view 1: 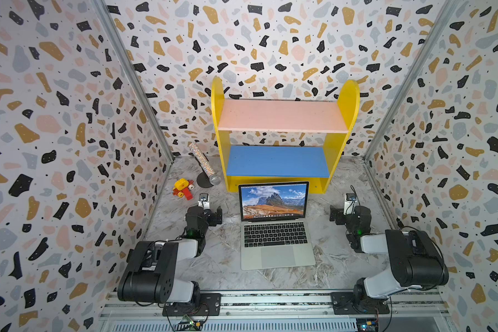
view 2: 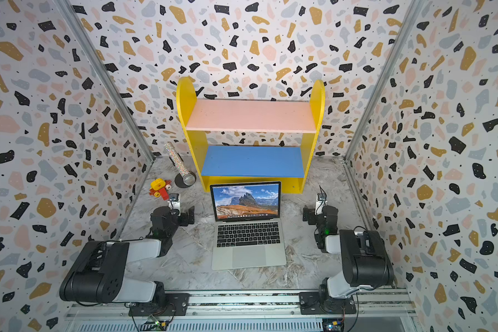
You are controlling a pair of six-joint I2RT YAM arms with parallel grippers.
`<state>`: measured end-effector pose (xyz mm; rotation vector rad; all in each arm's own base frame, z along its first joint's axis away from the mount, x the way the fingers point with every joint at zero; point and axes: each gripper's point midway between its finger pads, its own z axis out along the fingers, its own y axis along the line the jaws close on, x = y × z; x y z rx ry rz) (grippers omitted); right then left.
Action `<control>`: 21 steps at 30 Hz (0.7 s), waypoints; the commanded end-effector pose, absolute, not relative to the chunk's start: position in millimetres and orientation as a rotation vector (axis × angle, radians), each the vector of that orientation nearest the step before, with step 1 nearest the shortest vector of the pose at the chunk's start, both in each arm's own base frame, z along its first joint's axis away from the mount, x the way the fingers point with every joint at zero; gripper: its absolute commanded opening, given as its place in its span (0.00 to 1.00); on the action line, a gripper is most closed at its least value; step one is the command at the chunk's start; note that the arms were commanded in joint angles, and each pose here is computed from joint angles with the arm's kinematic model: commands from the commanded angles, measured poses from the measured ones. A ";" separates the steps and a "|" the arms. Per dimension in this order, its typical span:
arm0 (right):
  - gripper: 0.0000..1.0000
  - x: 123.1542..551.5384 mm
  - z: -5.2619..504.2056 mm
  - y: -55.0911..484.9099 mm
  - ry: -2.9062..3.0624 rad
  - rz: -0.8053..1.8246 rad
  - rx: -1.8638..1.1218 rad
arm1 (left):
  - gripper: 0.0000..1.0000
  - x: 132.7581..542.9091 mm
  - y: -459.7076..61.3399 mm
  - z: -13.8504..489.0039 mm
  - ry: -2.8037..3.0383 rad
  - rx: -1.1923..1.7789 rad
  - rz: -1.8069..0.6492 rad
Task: Close the laptop lid and set it aside
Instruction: Close the lid of the laptop.
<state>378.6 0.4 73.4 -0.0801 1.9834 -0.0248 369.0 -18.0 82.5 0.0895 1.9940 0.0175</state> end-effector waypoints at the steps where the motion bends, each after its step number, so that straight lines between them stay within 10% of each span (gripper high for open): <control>1: 1.00 385.4 83.1 0.3 1.960 -0.026 -0.087 | 1.00 375.8 -21.1 96.9 1.946 0.109 0.000; 21: 1.00 374.3 111.4 0.5 1.915 -0.007 -0.085 | 1.00 371.2 -24.9 112.4 1.903 0.142 -0.103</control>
